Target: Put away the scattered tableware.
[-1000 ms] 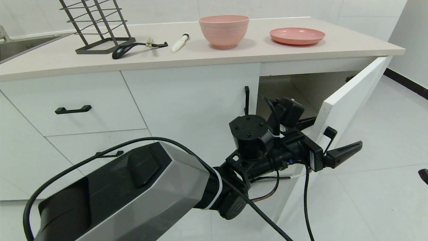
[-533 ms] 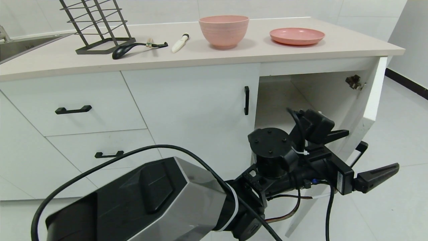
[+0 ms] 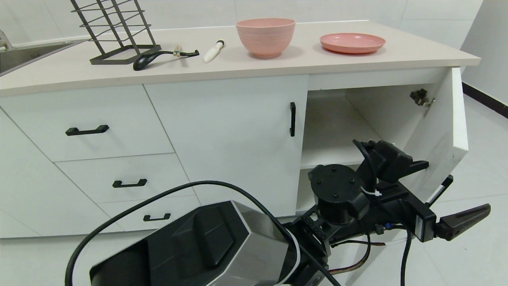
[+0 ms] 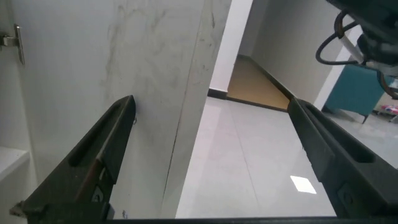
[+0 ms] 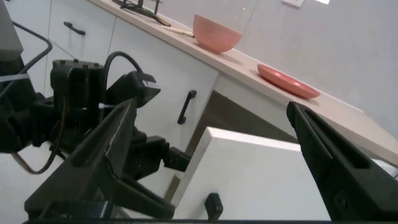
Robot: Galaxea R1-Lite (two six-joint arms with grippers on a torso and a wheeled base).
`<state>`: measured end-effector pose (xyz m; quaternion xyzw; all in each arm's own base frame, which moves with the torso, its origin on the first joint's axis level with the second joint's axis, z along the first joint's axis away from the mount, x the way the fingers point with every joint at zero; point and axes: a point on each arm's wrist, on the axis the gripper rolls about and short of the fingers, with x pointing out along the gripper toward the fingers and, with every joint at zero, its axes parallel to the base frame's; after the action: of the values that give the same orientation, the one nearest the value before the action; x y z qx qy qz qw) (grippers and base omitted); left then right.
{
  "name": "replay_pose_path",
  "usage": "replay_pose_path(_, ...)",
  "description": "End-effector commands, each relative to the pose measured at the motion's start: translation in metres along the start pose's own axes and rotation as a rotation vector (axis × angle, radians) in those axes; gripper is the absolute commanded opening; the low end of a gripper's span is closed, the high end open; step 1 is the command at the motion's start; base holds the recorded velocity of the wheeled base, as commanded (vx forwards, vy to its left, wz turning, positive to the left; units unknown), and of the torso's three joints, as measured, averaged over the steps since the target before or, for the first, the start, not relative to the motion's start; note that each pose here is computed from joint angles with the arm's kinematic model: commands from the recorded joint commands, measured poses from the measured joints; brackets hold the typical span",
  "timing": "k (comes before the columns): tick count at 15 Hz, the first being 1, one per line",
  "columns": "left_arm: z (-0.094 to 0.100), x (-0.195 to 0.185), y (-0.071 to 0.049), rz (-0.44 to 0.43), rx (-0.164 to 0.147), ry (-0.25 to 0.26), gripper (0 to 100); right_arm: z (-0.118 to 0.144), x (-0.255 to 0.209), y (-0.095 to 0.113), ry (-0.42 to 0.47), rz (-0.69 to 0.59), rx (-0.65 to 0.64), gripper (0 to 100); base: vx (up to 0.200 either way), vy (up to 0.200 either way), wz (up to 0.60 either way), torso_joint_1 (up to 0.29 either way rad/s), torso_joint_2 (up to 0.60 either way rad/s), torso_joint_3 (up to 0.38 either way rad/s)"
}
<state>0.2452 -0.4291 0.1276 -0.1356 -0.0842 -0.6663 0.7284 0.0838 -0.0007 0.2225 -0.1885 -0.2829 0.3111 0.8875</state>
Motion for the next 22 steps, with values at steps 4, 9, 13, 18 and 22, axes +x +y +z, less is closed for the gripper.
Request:
replay_pose_path(4, -0.018, 0.012, -0.008, -0.029, -0.007, -0.015, 100, 0.008, 0.003, -0.004, -0.029, 0.001, -0.043, 100, 0.000, 0.000, 0.00, 0.000, 0.00, 0.000)
replay_pose_path(9, -0.034, 0.032, -0.025, -0.083, -0.004, -0.054, 100, 0.025, 0.009, -0.011, -0.086, 0.004, -0.129, 100, 0.000, 0.000, 0.00, 0.000, 0.00, 0.000)
replay_pose_path(13, -0.036, 0.035, -0.029, -0.095, -0.006, -0.060, 100, 0.036, 0.010, -0.013, -0.117, 0.005, -0.171, 100, 0.000, 0.000, 0.00, 0.000, 0.00, 0.000)
replay_pose_path(18, -0.049, 0.050, -0.043, -0.146, -0.003, -0.098, 100, 0.047, 0.010, -0.013, -0.150, 0.011, -0.222, 100, 0.000, 0.000, 0.00, 0.000, 0.00, 0.000)
replay_pose_path(22, -0.071, 0.063, -0.062, -0.190, -0.022, -0.093, 100, 0.052, 0.007, -0.010, -0.164, 0.028, -0.248, 100, 0.000, 0.000, 0.00, 0.000, 0.00, 0.000)
